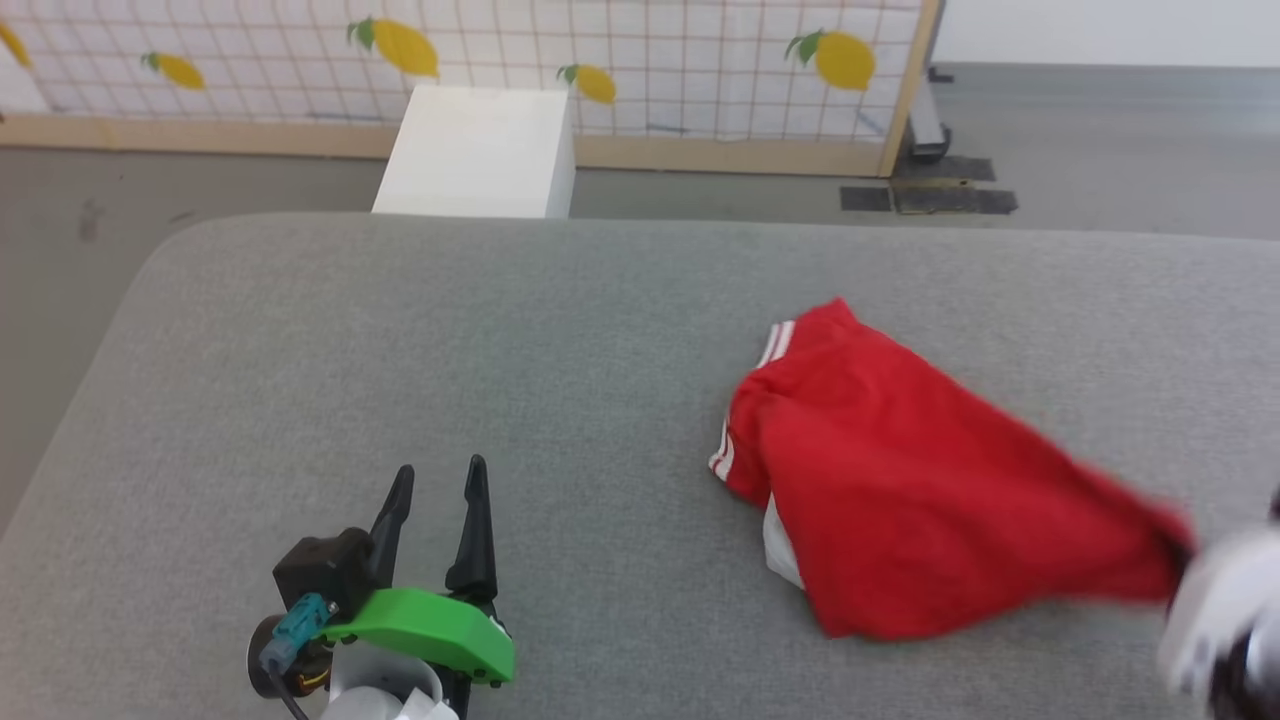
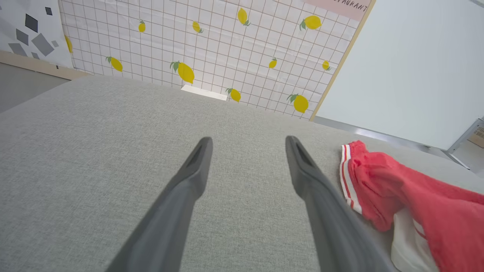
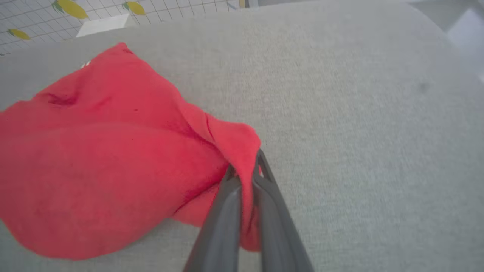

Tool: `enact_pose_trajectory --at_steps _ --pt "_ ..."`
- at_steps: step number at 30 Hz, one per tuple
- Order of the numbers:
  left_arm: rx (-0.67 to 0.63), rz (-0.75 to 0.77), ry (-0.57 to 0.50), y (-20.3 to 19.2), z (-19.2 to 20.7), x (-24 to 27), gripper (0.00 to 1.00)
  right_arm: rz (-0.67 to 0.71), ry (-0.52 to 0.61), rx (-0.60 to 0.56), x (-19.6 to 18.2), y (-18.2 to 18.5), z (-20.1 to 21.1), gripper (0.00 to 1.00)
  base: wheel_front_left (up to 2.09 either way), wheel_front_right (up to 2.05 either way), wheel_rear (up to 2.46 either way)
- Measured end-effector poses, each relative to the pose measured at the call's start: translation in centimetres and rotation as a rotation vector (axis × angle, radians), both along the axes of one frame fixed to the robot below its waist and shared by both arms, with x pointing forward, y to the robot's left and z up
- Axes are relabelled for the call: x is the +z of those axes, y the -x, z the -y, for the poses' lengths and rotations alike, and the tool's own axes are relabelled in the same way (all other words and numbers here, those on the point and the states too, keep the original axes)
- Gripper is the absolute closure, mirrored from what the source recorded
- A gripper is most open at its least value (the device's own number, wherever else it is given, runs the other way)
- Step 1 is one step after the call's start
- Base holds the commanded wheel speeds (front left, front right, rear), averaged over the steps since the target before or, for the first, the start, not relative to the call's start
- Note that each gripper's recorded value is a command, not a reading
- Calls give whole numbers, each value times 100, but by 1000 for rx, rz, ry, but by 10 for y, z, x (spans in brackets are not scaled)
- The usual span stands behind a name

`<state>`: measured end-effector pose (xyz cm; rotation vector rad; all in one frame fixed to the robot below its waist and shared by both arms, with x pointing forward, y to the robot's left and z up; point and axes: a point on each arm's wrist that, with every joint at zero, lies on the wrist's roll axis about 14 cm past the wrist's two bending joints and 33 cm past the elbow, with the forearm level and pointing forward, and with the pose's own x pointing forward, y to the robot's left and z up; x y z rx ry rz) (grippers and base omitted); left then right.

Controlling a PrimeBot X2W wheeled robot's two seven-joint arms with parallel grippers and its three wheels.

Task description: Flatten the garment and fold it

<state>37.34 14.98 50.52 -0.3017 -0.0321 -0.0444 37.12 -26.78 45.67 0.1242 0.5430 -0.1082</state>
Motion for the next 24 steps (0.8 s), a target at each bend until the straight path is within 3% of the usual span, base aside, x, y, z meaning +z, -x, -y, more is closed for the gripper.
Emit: enact_pose_trajectory --at_steps 5,8,9,10,19,24 --pt "-18 10 0 1 5 3 0 -240 -94 -84 -68 83 -4 100 0 0 0" --pt "-23 5 -1 3 6 1 0 -258 -117 -107 -77 97 -6 98 0 0 0" --pt "-22 4 -1 4 6 1 0 -225 -129 -114 -73 94 -5 68 0 0 0" --pt "-21 3 -1 4 5 1 0 -198 -131 -117 -69 92 -5 0 0 0 0" --pt "-65 -56 75 3 23 -2 0 278 -146 -176 25 36 13 0 0 0 0" --pt "-234 -180 115 -20 76 1 0 343 -120 -181 45 25 18 0 0 0 0"
